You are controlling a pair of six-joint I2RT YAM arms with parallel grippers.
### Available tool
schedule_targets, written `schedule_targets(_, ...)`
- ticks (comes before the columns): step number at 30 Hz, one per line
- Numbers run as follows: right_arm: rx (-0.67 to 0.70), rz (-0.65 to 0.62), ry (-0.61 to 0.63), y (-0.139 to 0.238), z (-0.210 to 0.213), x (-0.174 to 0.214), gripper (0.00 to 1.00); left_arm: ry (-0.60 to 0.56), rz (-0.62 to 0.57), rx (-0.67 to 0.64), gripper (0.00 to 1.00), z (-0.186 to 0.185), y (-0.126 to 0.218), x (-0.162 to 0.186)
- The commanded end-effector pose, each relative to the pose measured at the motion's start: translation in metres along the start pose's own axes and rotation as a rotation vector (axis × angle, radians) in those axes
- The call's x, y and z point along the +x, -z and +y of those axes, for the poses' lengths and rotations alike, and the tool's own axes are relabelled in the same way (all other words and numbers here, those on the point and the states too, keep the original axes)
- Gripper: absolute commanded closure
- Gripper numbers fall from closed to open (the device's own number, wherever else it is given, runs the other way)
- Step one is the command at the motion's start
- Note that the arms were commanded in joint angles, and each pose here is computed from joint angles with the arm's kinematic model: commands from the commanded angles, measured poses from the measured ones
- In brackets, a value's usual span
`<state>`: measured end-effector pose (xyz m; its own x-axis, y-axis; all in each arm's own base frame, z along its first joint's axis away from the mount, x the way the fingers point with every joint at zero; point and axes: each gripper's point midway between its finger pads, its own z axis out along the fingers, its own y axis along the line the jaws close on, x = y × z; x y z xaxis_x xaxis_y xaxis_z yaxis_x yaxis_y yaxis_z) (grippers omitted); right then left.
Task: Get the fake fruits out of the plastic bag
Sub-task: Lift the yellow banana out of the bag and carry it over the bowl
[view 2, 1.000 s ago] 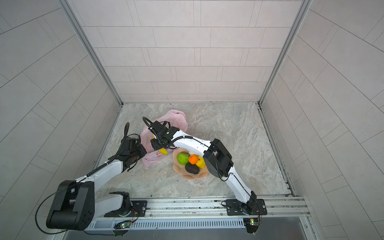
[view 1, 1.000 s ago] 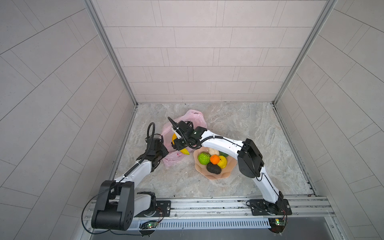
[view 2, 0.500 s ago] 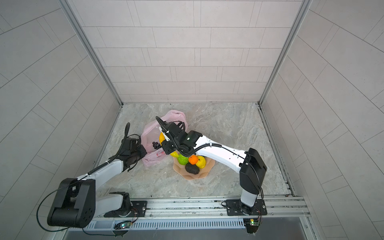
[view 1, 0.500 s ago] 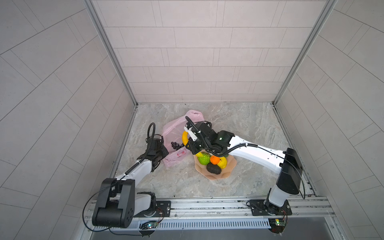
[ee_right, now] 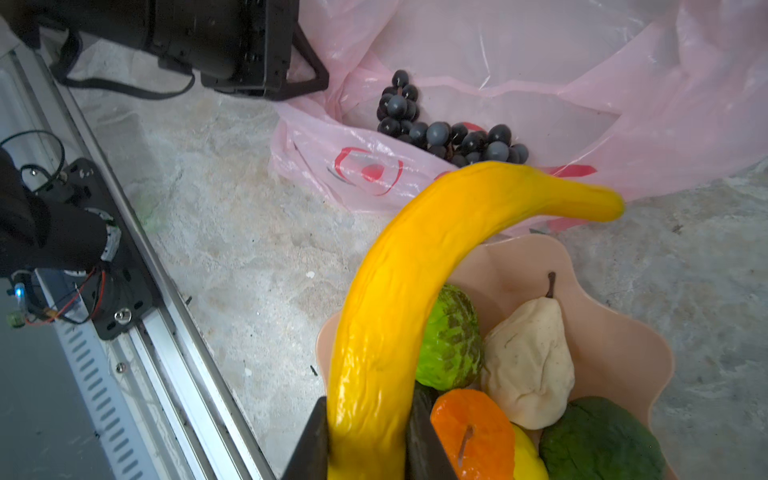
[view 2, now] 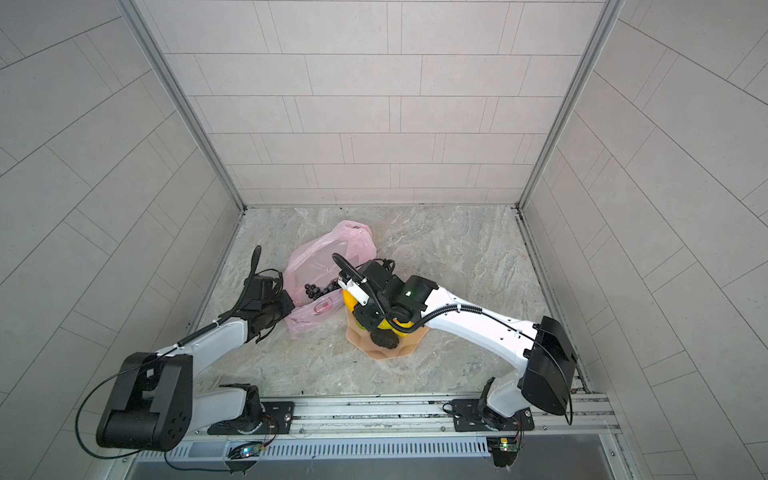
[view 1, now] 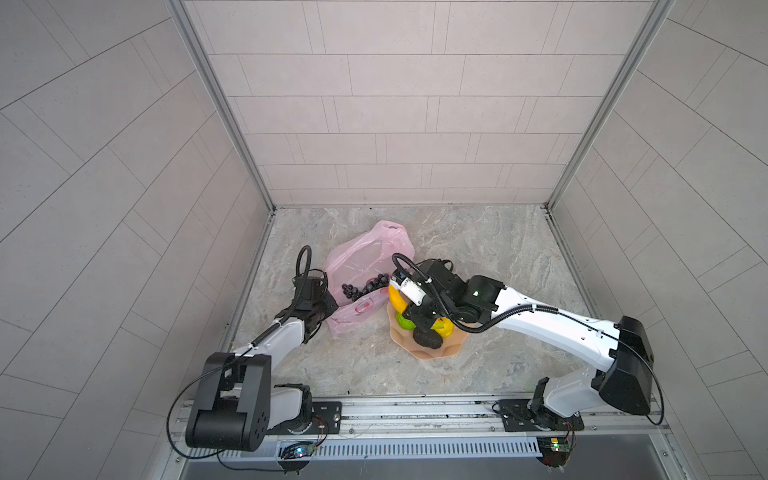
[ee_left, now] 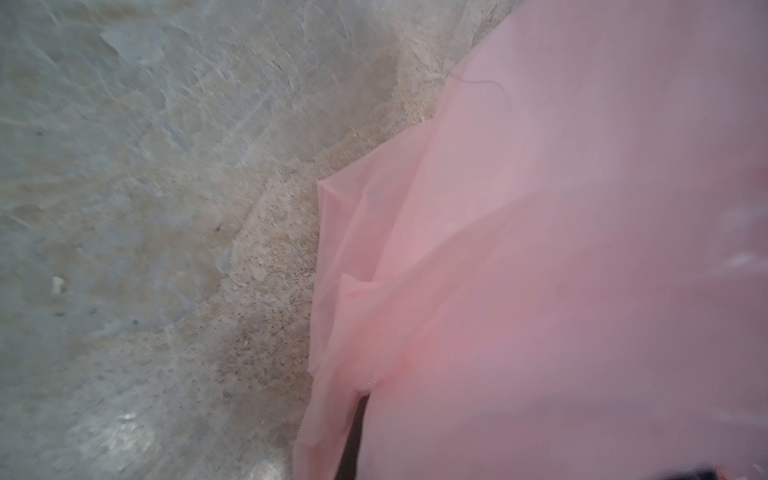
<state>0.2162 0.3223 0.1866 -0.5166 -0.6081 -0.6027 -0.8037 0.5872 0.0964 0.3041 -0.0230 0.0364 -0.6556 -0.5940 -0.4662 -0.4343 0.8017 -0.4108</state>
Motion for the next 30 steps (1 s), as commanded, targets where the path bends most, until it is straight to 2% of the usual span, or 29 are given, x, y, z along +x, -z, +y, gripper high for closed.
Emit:
schedule_targets(1, -0.086, 0.01, 0.111, 0.006, 0.015, 0.016, 0.81, -0.005, -0.013, 0.009, 0.99, -0.004, 0.0, -0.007)
schedule_targets(11, -0.186, 0.049, 0.131, -0.016, 0.029, 0.051, 0.82, -0.004, -0.017, 0.009, 0.99, -0.004, 0.001, -0.008)
schedule_targets(30, -0.146, 0.044, 0.126, -0.044, 0.021, 0.053, 0.81, -0.005, -0.016, 0.013, 0.99, -0.004, 0.001, -0.007)
